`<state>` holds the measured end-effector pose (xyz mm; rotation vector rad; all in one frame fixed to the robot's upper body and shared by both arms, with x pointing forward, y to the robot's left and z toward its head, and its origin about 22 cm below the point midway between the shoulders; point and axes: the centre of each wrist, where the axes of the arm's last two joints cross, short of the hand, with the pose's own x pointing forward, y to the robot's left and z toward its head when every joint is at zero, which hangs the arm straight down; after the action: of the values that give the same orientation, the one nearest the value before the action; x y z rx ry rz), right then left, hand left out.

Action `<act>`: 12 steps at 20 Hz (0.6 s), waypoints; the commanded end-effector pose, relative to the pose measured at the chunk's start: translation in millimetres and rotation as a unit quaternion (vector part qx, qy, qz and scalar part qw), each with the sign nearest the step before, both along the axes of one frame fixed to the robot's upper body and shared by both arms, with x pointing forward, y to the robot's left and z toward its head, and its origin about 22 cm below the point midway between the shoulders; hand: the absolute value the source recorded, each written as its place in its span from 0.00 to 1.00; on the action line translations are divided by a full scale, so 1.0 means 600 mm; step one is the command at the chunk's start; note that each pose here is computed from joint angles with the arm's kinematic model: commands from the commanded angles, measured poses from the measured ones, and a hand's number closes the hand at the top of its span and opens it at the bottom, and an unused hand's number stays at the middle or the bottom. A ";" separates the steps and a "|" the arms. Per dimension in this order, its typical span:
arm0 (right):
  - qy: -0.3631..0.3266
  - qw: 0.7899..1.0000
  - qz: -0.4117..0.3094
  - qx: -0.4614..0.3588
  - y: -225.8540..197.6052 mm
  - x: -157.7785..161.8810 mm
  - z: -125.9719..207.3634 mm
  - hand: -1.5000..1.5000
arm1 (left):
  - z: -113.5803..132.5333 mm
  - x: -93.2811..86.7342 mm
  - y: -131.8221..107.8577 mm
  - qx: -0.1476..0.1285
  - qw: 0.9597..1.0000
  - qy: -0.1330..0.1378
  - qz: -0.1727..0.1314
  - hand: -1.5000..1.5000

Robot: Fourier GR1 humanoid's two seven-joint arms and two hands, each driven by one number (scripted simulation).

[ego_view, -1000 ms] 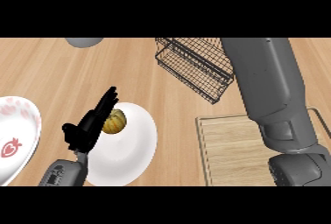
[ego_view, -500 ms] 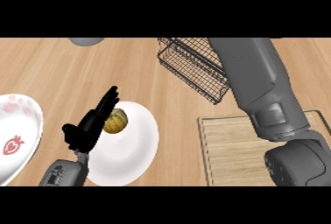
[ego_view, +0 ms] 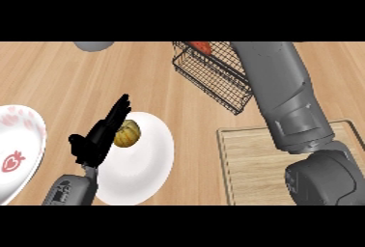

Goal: Pick the sweet potato from the tray and place it in the tiered basket

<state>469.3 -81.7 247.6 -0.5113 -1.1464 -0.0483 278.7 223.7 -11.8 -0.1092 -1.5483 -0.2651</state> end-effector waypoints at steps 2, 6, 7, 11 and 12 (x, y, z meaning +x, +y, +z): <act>-0.052 0.997 -0.042 0.028 0.009 -0.002 -0.022 0.00 | 0.001 0.013 0.005 -0.001 1.000 0.000 0.006 0.50; -0.093 0.987 -0.128 -0.018 -0.019 0.003 0.023 0.00 | 0.003 -0.007 0.008 0.002 1.000 0.008 0.013 0.50; -0.115 0.979 -0.162 -0.046 -0.039 0.008 0.026 0.00 | -0.022 -0.025 0.017 0.002 1.000 0.009 0.004 0.50; -0.150 0.956 -0.241 -0.072 -0.087 0.009 0.029 0.00 | -0.024 -0.022 0.027 0.003 0.999 0.015 0.031 0.50; -0.170 0.947 -0.258 -0.084 -0.106 0.009 0.039 0.00 | -0.016 -0.011 0.036 0.008 0.999 0.014 0.034 0.50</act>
<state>474.8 -123.3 261.4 -0.8486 -1.2926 -0.3613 271.7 237.0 -17.5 -0.0720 -1.5318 -0.2348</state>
